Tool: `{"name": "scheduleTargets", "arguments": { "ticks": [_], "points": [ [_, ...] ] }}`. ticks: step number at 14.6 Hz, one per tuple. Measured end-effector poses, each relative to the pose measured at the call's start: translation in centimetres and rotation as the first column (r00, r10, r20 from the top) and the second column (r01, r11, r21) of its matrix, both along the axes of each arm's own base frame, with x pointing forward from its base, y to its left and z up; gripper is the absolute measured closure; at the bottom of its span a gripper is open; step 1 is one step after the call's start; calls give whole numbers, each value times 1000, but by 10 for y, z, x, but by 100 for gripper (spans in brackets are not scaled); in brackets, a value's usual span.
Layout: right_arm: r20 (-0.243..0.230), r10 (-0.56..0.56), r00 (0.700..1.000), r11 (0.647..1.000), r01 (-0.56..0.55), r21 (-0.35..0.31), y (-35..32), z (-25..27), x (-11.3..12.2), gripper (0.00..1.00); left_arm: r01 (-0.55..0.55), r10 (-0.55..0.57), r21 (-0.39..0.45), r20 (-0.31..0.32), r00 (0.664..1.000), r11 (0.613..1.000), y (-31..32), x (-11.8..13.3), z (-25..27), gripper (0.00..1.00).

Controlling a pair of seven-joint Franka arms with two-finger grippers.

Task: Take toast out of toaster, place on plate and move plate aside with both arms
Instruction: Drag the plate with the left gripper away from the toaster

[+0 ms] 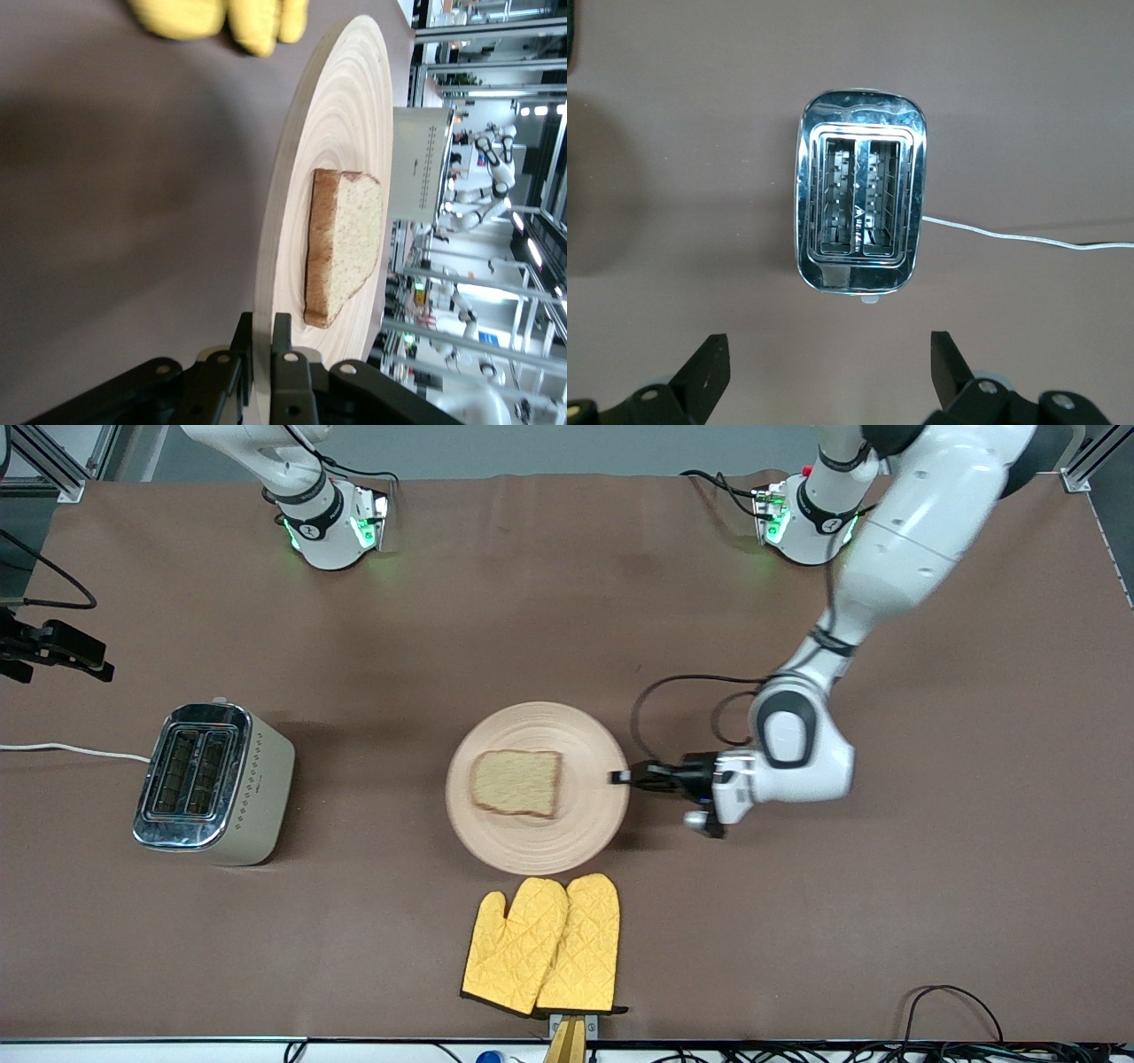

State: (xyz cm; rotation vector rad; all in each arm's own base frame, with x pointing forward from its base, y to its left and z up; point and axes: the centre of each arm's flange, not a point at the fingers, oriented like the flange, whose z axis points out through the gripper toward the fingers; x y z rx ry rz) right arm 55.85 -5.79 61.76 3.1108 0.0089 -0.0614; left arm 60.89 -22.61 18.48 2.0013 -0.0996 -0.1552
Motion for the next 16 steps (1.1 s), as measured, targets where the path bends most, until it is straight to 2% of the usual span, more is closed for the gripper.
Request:
{"name": "scheduleTargets", "arguments": {
  "ticks": [2, 4, 8, 12, 16],
  "points": [
    [-5, -5, 1000, 1000, 5, 0, -3, 0, -1, 0, 42, -41, 17, -15, 999, 999, 109, 6, -13, 89],
    [-7, -2, 1000, 1000, 2, 1, -1, -1, -1, 0, 55, -55, 12, -16, 998, 998, 199, 2, -21, 89],
    [-9, 2, 1000, 1000, -2, 1, 1, 0, -1, 0, 62, -62, 45, 9, 998, 997, 327, -11, -25, 89],
    [-11, 6, 1000, 1000, -6, 1, 4, 0, -1, 0, 13, -15, 49, 39, 999, 999, 402, -24, -41, 89],
    [-13, 12, 1000, 1000, -12, 2, 7, 0, -1, 0, -17, 16, 33, 30, 999, 999, 418, -24, -62, 89]
  ]
}}
